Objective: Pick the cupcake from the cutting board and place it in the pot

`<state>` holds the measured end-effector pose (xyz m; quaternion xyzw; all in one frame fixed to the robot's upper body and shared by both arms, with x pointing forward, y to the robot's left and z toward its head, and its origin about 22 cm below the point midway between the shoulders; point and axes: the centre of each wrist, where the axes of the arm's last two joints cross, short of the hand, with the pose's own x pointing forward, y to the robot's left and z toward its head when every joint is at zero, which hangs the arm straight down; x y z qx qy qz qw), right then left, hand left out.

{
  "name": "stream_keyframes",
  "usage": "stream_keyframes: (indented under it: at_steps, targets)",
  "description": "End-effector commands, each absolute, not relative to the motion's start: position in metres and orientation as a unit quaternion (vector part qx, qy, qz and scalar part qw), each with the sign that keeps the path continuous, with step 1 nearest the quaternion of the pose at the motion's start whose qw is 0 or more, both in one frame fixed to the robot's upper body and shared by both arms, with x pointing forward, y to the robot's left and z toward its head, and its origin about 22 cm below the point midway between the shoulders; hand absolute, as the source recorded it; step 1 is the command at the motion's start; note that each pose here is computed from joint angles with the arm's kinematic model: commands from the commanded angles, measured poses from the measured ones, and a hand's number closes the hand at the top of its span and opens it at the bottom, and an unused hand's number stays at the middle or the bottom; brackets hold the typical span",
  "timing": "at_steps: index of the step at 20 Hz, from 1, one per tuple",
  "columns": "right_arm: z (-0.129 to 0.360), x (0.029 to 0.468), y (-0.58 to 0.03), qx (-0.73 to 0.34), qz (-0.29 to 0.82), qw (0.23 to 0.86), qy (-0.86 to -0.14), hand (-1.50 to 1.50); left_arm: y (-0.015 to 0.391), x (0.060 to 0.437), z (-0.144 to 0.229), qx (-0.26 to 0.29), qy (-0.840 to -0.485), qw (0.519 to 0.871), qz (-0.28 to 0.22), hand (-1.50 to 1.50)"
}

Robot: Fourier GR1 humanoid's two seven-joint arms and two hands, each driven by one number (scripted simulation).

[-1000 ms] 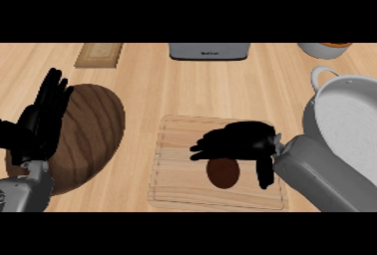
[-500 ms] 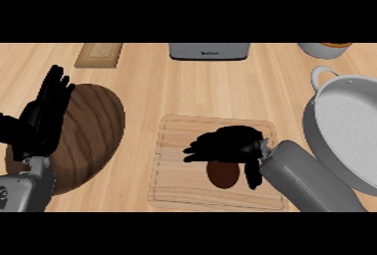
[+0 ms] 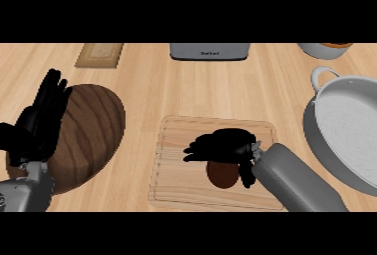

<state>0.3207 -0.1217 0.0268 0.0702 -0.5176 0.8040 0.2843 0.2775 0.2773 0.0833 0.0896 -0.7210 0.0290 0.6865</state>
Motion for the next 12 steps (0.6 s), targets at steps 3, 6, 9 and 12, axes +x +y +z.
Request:
stream_keyframes:
  at_steps: [3,6,9,12]
  targets:
    - [0.023,0.307,-0.106,0.091,0.823,0.198,-0.524,1.5,0.294,0.281,0.084,0.089,-0.719,0.689,0.027,0.0]
    - [0.005,0.317,-0.126,0.101,0.818,0.203,-0.528,1.5,0.27,0.28,0.074,0.094,-0.721,0.686,0.025,0.0]
    - [0.0,0.319,-0.103,0.11,0.818,0.203,-0.527,1.5,0.286,0.282,0.073,0.081,-0.722,0.686,0.034,0.0]
    - [0.004,0.329,-0.115,0.113,0.821,0.196,-0.525,1.5,0.281,0.269,0.082,0.093,-0.723,0.684,0.034,0.0]
